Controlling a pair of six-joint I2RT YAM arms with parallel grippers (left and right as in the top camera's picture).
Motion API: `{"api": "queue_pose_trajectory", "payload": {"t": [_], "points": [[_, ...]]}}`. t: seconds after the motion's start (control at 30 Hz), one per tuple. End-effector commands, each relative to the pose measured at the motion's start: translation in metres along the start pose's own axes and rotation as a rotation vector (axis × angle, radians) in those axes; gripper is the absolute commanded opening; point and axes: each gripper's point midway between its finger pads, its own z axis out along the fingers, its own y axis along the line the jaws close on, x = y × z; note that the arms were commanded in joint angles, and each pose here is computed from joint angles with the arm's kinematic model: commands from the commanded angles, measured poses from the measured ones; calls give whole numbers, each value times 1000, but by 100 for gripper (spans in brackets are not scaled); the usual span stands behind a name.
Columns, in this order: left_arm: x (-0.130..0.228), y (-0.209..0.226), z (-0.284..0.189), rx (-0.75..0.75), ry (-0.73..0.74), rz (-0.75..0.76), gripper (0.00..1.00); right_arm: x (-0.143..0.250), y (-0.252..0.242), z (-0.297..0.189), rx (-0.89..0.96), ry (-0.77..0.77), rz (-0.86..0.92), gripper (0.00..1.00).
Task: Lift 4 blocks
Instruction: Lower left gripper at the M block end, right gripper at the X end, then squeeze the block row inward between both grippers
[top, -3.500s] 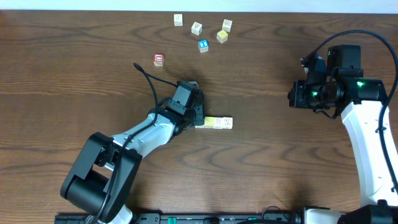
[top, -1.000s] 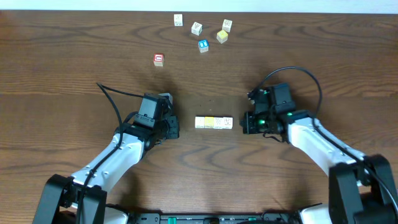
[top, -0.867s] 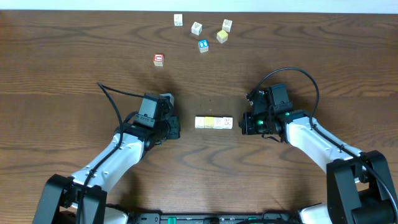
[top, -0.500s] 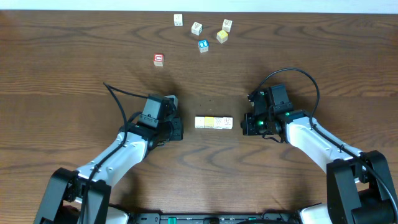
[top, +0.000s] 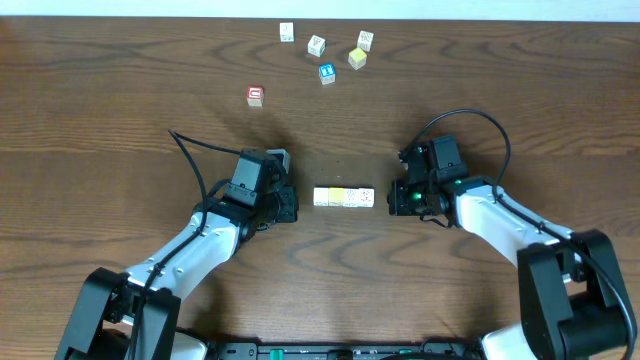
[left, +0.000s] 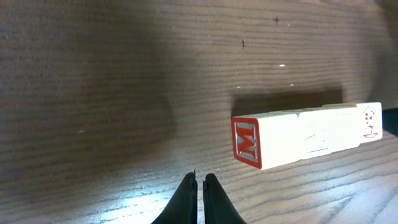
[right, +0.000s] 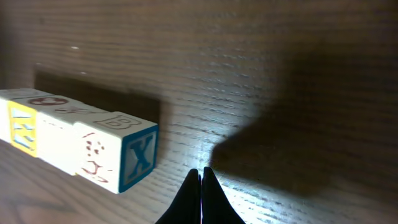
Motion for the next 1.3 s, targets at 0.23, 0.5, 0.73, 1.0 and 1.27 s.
{"api": "queue_pose_trajectory", "payload": {"t": [0.23,0.5,0.73,1.0,1.27], "points": [[8,7,17,-10,35,-4,7,-1,4,3,-13,-10,7,1],[3,5,19,0,13,-2,7,-8,6,3,-21,-34,7,1],[0,5,22,3,5,-17,7,-11,8,3,-28,-50,14,1],[-1,3,22,10,-3,-11,7,-8,29,8,-54,-50,-40,1],[-1,2,23,11,-2,-14,7,-4,34,10,-53,-43,-28,1]]}}
